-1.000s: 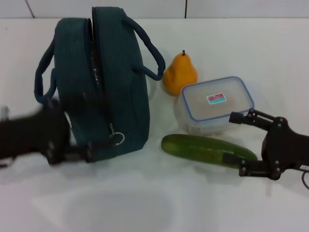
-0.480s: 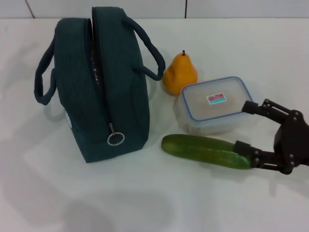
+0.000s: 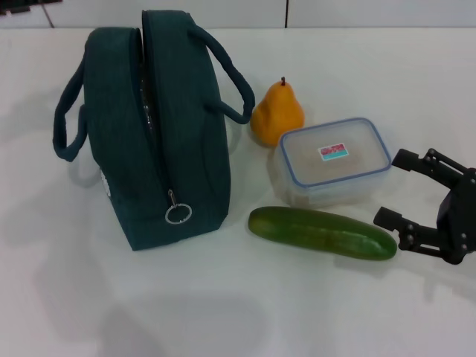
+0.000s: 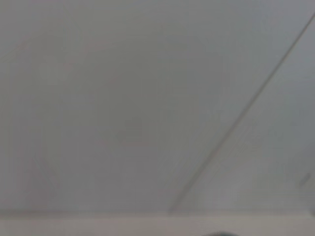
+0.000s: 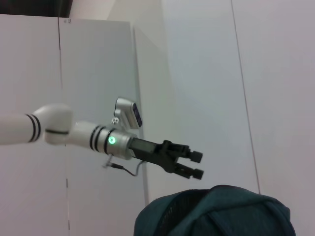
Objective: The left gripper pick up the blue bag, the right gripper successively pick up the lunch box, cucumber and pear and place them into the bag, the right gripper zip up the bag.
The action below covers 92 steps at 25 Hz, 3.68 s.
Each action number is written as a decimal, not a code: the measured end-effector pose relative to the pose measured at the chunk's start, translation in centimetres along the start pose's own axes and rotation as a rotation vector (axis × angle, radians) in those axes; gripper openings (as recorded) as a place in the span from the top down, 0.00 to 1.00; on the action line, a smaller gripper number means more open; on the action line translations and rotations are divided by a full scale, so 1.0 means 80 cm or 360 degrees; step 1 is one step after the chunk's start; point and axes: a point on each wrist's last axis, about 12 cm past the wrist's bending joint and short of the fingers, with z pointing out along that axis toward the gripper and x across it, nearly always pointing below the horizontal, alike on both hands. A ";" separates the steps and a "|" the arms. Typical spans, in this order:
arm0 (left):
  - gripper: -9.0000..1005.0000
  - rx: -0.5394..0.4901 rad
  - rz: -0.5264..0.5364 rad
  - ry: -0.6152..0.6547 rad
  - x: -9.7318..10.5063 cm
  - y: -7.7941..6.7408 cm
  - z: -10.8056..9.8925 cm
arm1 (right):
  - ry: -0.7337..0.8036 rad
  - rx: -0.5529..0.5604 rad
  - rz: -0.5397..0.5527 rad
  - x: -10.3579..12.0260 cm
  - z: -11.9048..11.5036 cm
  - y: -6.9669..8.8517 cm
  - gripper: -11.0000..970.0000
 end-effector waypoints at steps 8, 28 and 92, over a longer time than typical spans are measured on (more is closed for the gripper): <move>0.20 -0.0066 0.0017 0.0314 -0.009 -0.068 -0.011 | 0.0004 0.0026 0.0005 0.001 -0.005 0.001 0.12; 0.23 -0.0246 0.0051 0.0587 0.011 -0.075 0.048 | 0.0019 0.0059 0.0012 0.004 -0.011 0.004 0.13; 0.95 -0.0110 0.0115 0.0668 0.020 -0.099 0.077 | 0.0187 0.0752 0.1211 0.048 0.055 -0.075 0.15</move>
